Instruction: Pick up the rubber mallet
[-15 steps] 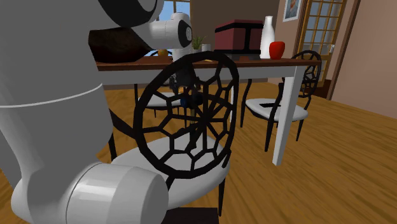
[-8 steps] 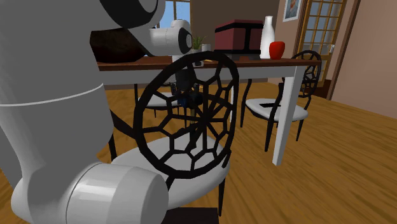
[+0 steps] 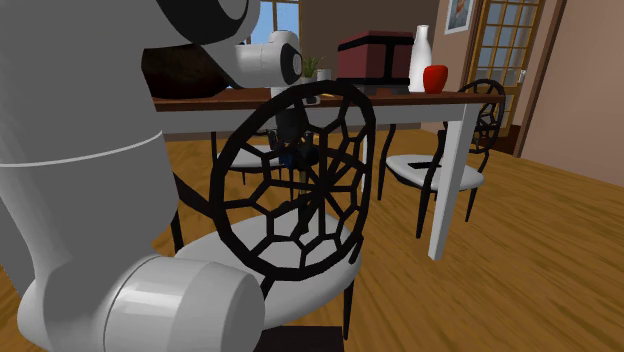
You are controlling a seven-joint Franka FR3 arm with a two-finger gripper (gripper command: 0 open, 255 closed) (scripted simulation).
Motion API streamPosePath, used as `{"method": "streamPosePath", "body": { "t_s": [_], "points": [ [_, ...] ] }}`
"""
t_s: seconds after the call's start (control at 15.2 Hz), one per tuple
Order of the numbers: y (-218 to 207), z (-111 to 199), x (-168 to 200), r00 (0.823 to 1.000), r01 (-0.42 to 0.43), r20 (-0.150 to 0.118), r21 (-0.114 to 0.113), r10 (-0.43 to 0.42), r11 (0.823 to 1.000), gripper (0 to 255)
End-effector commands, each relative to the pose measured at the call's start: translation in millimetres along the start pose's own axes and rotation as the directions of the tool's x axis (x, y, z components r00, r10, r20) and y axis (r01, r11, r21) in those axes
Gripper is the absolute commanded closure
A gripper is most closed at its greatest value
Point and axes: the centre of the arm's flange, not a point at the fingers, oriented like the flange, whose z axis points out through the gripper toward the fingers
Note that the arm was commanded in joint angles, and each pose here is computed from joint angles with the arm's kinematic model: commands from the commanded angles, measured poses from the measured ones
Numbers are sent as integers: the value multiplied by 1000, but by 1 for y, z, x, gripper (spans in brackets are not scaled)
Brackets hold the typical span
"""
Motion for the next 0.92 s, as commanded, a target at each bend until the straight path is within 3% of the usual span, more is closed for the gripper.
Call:
{"method": "streamPosePath", "body": {
  "t_s": [0.0, 0.86],
  "points": [
    [0, -4, 0, 1000, 0, 3, -1, 0, 1000, 255],
    [3, -72, 1, 1000, 0, 3, -1, 0, 1000, 255]
  ]
}}
